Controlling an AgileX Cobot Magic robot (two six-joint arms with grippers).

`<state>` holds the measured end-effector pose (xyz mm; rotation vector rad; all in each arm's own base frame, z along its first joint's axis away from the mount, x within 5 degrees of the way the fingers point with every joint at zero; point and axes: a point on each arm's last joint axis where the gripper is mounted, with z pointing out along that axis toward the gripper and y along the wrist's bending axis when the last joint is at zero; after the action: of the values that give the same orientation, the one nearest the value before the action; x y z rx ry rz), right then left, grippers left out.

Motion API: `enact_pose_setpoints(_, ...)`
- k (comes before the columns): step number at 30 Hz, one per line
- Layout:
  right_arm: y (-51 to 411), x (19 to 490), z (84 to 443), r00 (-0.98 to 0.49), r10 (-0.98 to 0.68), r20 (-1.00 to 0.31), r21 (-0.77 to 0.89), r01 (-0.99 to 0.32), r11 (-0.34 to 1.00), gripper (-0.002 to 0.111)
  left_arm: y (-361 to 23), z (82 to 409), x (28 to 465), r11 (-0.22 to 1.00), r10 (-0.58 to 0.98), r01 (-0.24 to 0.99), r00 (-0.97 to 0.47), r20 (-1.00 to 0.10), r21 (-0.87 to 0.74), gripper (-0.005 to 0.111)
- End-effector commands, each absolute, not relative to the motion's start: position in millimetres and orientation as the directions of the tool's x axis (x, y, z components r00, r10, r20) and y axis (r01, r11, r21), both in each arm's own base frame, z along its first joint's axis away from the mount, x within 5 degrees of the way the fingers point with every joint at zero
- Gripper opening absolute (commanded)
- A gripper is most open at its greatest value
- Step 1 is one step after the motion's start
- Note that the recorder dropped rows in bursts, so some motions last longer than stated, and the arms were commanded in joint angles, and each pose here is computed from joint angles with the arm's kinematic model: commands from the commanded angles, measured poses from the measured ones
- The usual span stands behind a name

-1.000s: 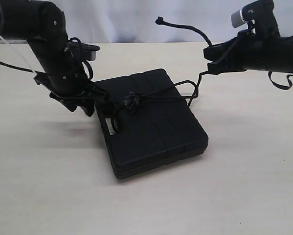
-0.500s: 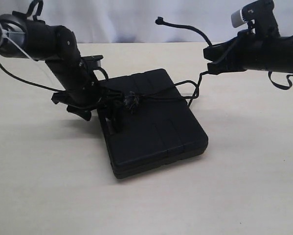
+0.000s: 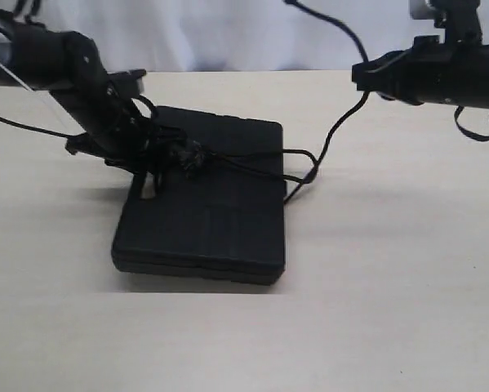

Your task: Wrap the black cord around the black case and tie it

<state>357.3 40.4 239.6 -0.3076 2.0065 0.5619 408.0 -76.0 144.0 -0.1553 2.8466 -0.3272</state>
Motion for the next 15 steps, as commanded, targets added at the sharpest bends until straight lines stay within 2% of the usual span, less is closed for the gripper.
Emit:
enact_pose_setpoints(1, -16.1, 364.1, 251.0, -0.474, 0.2, -0.858, 0.33, -0.208, 0.921, 0.004, -18.5, 190.4, 405.1, 0.946, -0.274, -0.194, -0.908, -0.316, -0.261, 0.0)
enact_pose_setpoints(4, -64.3, 358.3, 240.3, -0.476, 0.251, -0.843, 0.267, 0.034, 0.963, 0.004, 3.3, 179.7, 396.7, 0.944, -0.29, -0.225, -0.915, -0.28, -0.243, 0.0)
enact_pose_setpoints(7, -94.6, 348.6, 231.1, -0.489, 0.259, -0.833, 0.195, 0.177, 0.965, 0.004, 12.5, 170.1, 390.8, 0.945, -0.292, -0.232, -0.916, -0.274, -0.23, 0.0)
enact_pose_setpoints(12, -120.2, 333.6, 210.8, -0.544, 0.251, -0.801, 0.129, 0.253, 0.959, 0.004, 16.6, 163.8, 387.2, 0.957, -0.255, -0.199, -0.924, -0.283, -0.212, 0.0)
enact_pose_setpoints(15, -121.4, 334.0, 201.3, -0.571, 0.235, -0.787, 0.111, 0.244, 0.963, 0.004, 16.6, 163.2, 387.5, 0.962, -0.235, -0.179, -0.928, -0.288, -0.207, 0.0)
